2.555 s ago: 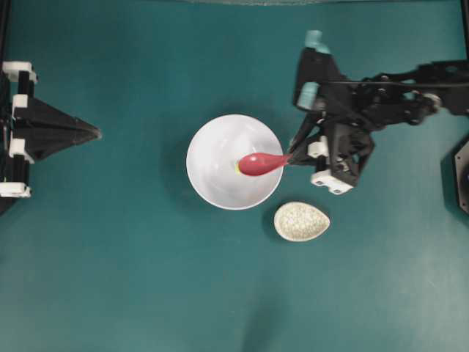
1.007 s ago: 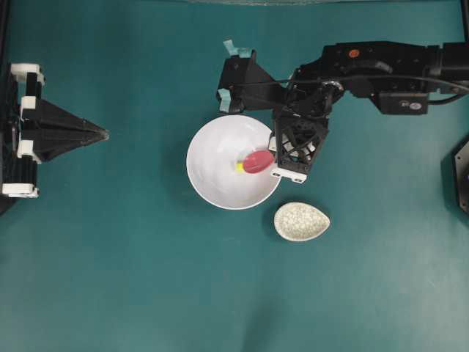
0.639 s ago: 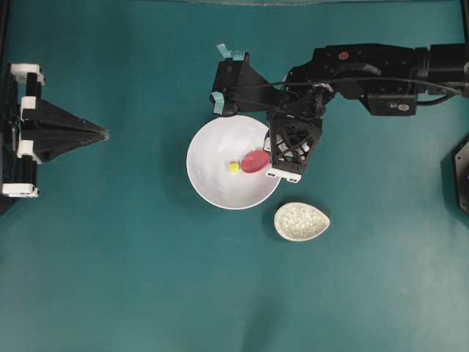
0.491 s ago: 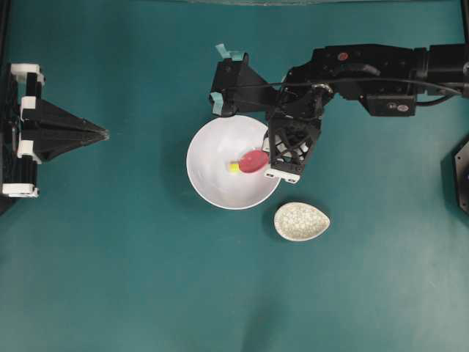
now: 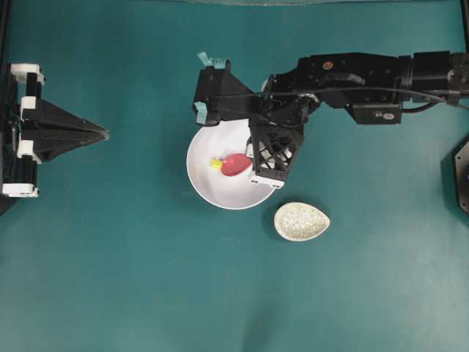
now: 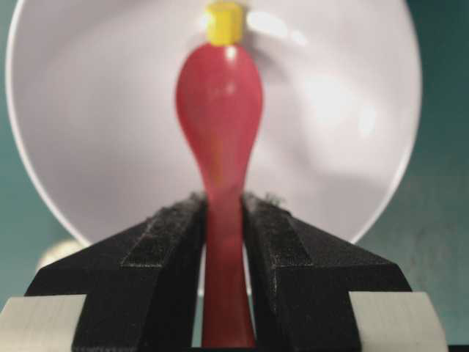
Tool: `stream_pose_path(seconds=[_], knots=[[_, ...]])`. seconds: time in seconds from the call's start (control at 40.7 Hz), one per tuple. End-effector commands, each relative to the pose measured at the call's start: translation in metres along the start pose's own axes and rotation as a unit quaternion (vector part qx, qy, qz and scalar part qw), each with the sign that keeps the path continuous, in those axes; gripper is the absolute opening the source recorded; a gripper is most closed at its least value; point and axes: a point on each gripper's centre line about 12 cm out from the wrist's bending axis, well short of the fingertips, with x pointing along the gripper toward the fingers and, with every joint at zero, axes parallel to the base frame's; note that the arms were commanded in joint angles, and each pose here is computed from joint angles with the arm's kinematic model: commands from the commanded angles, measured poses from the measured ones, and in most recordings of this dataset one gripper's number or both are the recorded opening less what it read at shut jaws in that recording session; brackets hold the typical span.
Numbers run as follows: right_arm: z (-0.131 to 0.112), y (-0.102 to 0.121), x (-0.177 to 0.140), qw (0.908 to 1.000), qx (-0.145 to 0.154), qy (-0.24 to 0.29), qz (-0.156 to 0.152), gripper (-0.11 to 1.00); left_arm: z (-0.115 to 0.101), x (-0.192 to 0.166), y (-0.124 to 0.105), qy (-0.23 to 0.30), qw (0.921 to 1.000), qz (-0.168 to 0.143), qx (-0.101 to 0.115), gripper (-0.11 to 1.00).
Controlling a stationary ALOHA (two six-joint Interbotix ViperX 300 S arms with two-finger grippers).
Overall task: Scoop the yellow hexagonal prism block from the bowl with a spoon using the right arm.
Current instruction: 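Lower the spoon into the bowl and scoop under the yellow block, then lift the spoon carrying the yellow block up out of the bowl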
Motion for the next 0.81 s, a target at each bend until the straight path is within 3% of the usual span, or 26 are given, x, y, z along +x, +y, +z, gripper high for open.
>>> stream_pose_path(seconds=[0.0,0.786], knots=[[0.011,0.002,-0.013,0.9995,-0.005,-0.031,0.0,0.23,0.007,0.002,0.001,-0.009,1.0,0.001,0.001,-0.01],[0.025,0.002,-0.024,0.9912,0.007,-0.132,-0.003,0.23,0.007,0.002,0.001,-0.008,1.0,0.002,0.001,-0.01]])
